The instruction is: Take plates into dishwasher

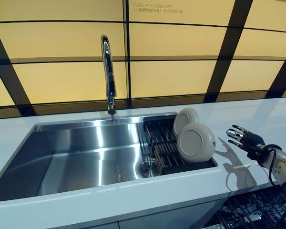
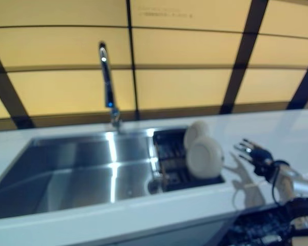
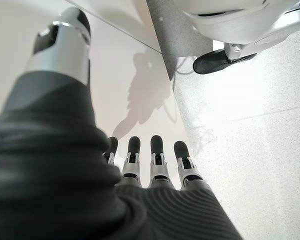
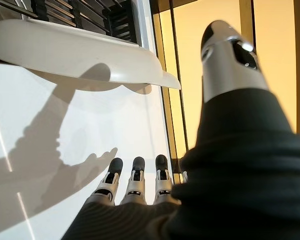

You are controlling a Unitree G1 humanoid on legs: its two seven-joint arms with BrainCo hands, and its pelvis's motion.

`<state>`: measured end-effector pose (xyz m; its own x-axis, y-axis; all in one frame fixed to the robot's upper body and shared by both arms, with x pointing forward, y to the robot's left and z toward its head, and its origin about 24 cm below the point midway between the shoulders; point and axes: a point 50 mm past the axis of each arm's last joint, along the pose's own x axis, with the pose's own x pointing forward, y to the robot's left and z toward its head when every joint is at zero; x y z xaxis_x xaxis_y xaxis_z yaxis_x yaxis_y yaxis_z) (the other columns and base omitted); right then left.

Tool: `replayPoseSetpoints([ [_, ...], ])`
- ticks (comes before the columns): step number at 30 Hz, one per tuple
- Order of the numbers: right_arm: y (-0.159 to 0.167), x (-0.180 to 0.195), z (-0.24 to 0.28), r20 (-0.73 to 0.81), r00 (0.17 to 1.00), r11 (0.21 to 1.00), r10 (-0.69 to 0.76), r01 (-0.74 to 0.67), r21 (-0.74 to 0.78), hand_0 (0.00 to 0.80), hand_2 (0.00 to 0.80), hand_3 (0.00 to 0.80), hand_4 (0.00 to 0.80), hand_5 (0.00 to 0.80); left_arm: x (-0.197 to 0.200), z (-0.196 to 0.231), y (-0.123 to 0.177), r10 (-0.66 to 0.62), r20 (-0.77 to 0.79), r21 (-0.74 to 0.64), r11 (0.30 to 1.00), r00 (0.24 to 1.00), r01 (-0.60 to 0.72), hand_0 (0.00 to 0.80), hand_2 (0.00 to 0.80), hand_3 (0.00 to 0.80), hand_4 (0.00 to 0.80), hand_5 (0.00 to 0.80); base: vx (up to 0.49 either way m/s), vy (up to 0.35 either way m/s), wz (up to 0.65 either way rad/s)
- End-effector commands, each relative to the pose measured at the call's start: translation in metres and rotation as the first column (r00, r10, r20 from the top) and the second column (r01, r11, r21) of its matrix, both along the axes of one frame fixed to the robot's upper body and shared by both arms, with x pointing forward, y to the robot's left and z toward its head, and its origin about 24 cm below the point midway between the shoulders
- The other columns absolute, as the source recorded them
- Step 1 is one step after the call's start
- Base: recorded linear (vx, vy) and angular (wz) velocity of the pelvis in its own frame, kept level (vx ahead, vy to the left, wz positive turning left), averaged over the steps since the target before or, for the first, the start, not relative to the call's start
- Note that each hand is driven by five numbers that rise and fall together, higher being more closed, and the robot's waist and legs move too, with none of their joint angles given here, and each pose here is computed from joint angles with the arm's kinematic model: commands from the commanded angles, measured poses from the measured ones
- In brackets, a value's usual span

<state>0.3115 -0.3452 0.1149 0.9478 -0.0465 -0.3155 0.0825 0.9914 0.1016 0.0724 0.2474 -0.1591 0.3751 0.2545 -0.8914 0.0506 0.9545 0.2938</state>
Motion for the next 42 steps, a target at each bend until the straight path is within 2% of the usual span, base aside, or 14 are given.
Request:
replayPoseSetpoints([
  [1,0.010,0.021,0.022,0.081,0.996,1.000,0.019,-0.019,0.005,0.000,0.000,0.000,0.000,0.000,0.021,0.006,0.010,-0.036,0.034,0.043,0.998,0.999,0.035,0.000,0.000,0.000,0.000,0.000,0.000,0.000,0.00],
  [42,0.034,0.032,0.007,0.020,0.993,0.993,0.117,-0.118,0.007,0.000,0.000,0.000,0.000,0.000,0.021,0.005,0.006,-0.071,0.025,0.030,0.997,0.997,0.070,0.000,0.000,0.000,0.000,0.000,0.001,0.001,0.00],
])
